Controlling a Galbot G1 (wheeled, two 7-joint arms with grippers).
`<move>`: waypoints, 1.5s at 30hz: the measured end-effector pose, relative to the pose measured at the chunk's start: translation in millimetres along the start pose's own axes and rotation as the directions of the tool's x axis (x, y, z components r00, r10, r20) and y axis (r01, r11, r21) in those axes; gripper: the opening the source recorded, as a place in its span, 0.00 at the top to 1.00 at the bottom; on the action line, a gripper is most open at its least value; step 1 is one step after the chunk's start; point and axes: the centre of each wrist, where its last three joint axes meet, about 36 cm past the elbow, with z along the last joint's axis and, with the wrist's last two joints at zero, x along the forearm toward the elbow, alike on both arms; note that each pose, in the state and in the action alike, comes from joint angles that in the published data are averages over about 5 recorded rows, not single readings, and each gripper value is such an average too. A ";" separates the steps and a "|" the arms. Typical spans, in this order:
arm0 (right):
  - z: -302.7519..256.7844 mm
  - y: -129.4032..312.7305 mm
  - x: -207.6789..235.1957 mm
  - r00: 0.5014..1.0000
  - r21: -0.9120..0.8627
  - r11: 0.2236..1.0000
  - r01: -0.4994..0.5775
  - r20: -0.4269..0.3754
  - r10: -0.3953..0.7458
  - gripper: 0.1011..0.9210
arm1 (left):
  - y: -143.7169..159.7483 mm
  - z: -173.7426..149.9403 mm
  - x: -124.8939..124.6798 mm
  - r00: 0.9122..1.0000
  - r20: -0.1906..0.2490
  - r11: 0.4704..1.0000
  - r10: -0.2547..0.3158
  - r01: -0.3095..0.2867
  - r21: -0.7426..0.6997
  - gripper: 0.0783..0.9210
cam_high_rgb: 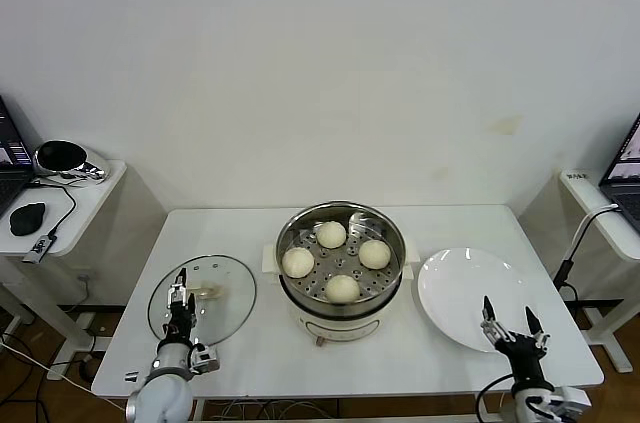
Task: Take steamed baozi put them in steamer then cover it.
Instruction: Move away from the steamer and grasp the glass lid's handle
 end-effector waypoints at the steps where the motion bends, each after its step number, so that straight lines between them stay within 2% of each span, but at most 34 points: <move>1: 0.1 -0.6 0.2 1.000 0.001 1.000 -0.002 0.000 0.002 0.12 | -0.4 -0.2 -1.9 1.000 -0.003 1.000 0.000 0.000 -0.001 0.12; 24: 7.5 -5.7 -0.7 1.000 0.016 1.000 -0.008 -0.012 0.008 0.12 | -7.8 -4.8 -39.8 0.996 -0.077 0.998 -0.037 0.040 0.042 0.12; 38: 9.5 -7.2 0.0 1.000 0.019 1.000 -0.014 -0.018 0.014 0.12 | -12.7 -10.4 -50.1 0.996 -0.078 0.997 -0.042 0.047 0.066 0.12; 41: 9.6 -7.3 0.1 1.000 0.020 1.000 -0.014 -0.018 0.014 0.12 | -15.8 -8.6 -50.6 0.996 -0.078 0.997 -0.038 0.043 0.063 0.14; 45: 9.6 -7.5 0.1 1.000 0.022 1.000 -0.014 -0.018 0.014 0.12 | -18.8 -4.6 -50.1 0.996 -0.078 0.998 -0.032 0.036 0.058 0.27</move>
